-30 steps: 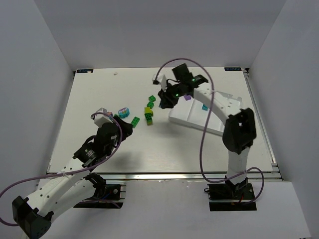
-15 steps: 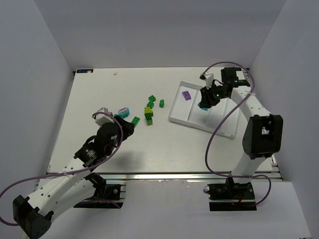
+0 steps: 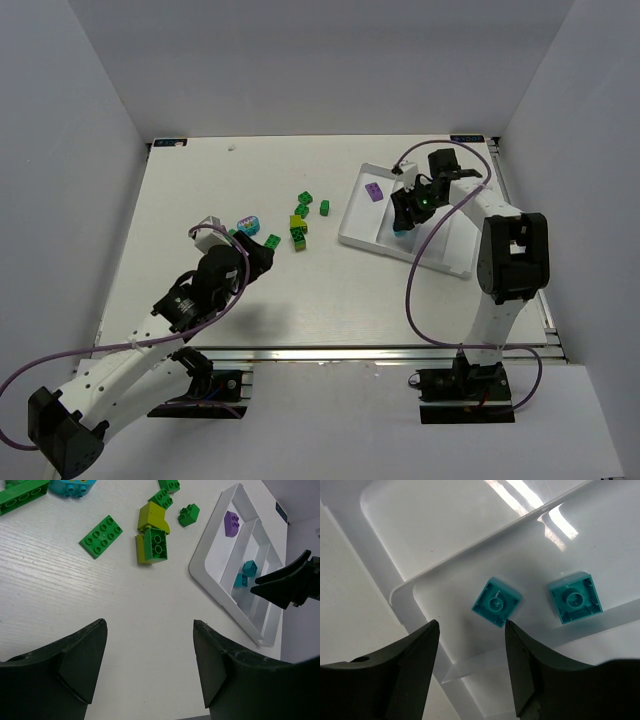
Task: Sort the legos into containers by color
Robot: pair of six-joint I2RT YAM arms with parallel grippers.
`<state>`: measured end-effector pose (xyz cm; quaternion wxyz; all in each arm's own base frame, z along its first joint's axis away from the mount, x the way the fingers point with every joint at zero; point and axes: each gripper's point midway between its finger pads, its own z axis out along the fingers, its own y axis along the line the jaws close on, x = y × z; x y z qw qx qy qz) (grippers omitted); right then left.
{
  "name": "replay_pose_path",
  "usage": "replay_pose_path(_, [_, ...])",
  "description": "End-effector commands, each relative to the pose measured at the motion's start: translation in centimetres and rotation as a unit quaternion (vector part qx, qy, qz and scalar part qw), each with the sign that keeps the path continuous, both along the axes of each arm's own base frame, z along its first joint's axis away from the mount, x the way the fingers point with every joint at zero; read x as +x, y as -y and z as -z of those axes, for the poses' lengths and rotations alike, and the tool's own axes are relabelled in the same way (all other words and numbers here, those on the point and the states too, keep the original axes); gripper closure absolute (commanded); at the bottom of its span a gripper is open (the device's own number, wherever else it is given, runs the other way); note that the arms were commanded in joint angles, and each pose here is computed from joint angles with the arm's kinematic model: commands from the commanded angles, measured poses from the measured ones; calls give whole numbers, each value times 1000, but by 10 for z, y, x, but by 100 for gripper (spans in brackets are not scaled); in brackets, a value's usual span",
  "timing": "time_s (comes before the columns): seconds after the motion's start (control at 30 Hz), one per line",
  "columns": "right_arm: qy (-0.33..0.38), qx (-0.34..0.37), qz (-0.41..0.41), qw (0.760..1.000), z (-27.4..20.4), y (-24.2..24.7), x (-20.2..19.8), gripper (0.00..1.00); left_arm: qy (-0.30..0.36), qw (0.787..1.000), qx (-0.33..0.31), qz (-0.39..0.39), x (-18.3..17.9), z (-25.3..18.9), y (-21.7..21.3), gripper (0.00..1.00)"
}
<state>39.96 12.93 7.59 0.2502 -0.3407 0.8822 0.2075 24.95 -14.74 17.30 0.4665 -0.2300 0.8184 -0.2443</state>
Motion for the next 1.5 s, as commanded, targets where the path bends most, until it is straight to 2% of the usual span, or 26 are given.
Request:
replay_pose_path(0.0, [39,2,10,999,-18,3,20,38,5,1000,-14,0,1,-8,2,21])
replay_pose_path(0.07, [43,10,9,999,-26,3,20,36,3,1000,-15,-1,2,-8,3,23])
replay_pose_path(0.17, [61,36,-4,997,-52,-1,13,34,3,1000,-14,1,4,-9,5,35])
replay_pose_path(0.2, [69,41,-14,997,-59,-2,10,30,3,1000,-10,3,6,-11,7,47])
replay_pose_path(0.27, [96,57,-38,993,-80,-7,-3,15,3,1000,-6,2,10,-14,7,61])
replay_pose_path(0.3, [108,61,-42,991,-86,-8,-7,11,1,1000,2,3,13,-17,8,68])
replay_pose_path(0.33, [139,64,-54,987,-103,-9,-14,11,1,1000,6,-2,18,-19,6,81])
replay_pose_path(0.37, [134,73,-66,986,-96,-11,-27,11,-3,1000,6,3,21,-20,7,86])
replay_pose_path(0.43, [167,84,-79,979,-112,-13,-38,11,-8,1000,14,-5,36,-27,1,91])
replay_pose_path(0.5, [150,104,-120,976,-110,-20,-64,11,-28,999,20,6,43,-25,-3,90])
replay_pose_path(0.53, [154,114,-137,972,-117,-23,-73,15,-41,999,26,-9,57,-23,-13,89])
replay_pose_path(0.57, [154,132,-160,966,-119,-28,-84,19,-56,998,32,-9,61,-19,-17,80])
replay_pose_path(0.63, [156,148,-173,961,-127,-32,-98,29,-85,995,44,-1,78,-9,-26,70])
replay_pose_path(0.67, [160,158,-180,958,-130,-34,-103,33,-102,994,48,6,82,-3,-28,55])
replay_pose_path(0.73, [166,165,-184,955,-133,-35,-111,43,-110,992,61,26,97,-6,-32,41])
replay_pose_path(0.77, [169,168,-186,953,-134,-36,-113,44,-148,985,76,38,101,13,-31,35])
replay_pose_path(0.83, [170,170,-182,954,-134,-35,-119,39,-167,977,117,63,110,19,-34,29])
replay_pose_path(0.9, [175,168,-170,955,-134,-34,-120,27,-193,964,159,88,123,27,-35,24])
replay_pose_path(0.93, [177,166,-166,956,-134,-33,-120,24,-197,960,180,88,129,28,-40,24])
replay_pose_path(1.0, [189,167,-164,954,-137,-33,-121,11,-204,949,219,103,142,31,-45,23])
replay_pose_path(1.3, [182,167,-163,955,-133,-32,-127,11,-176,895,371,172,173,38,-69,24])
replay_pose_path(1.4, [178,168,-163,956,-132,-33,-126,10,-168,878,400,202,181,46,-70,25])
replay_pose_path(1.47, [178,165,-161,957,-132,-32,-124,11,-167,868,408,227,185,55,-67,30])
